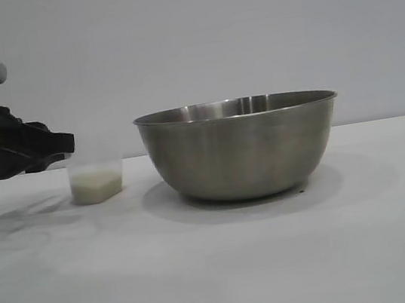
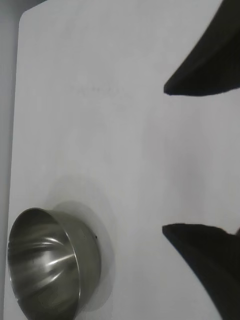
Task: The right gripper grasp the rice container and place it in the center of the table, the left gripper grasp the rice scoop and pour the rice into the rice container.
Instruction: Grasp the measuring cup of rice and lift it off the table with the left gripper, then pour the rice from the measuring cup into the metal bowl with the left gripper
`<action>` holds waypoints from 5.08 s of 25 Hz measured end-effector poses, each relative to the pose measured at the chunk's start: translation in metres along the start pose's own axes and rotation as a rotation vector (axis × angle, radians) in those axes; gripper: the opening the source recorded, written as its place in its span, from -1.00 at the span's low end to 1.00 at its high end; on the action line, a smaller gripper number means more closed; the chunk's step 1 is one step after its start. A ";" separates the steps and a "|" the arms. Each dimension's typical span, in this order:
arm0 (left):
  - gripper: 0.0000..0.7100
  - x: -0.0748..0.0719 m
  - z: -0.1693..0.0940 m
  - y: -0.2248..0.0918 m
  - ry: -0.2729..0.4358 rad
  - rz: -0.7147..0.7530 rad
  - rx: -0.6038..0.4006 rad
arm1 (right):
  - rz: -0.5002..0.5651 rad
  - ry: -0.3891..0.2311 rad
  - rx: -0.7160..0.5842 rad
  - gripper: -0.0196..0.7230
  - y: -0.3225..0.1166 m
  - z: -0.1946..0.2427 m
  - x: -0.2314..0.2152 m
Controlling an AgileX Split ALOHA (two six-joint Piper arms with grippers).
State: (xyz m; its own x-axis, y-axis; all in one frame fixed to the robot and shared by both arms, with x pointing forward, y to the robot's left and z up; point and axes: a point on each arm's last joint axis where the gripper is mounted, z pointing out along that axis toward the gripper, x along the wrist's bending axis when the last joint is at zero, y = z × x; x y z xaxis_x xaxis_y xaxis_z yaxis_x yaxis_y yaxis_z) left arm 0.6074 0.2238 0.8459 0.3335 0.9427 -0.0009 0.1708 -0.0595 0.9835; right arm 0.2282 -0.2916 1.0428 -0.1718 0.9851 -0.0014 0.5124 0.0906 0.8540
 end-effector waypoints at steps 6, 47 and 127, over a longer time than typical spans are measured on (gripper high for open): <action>-1.00 -0.002 0.001 0.001 -0.027 0.014 -0.004 | 0.000 0.000 0.000 0.35 0.000 0.000 0.000; -1.00 -0.105 -0.003 0.138 -0.496 1.030 -0.557 | 0.000 0.000 0.000 0.35 0.000 0.000 0.000; -1.00 -0.139 -0.005 0.130 -0.064 2.525 -0.985 | -0.007 0.054 -0.002 0.35 0.000 0.000 0.002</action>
State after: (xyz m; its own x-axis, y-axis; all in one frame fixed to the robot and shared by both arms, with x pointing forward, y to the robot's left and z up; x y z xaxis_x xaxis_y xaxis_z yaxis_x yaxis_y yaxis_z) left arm 0.5785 0.0867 0.9748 -0.7396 -0.4342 0.5143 -0.4588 -0.2337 -0.8572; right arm 0.2276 -0.2898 1.0431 -0.2205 0.9752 0.0207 0.5094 0.0970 0.8550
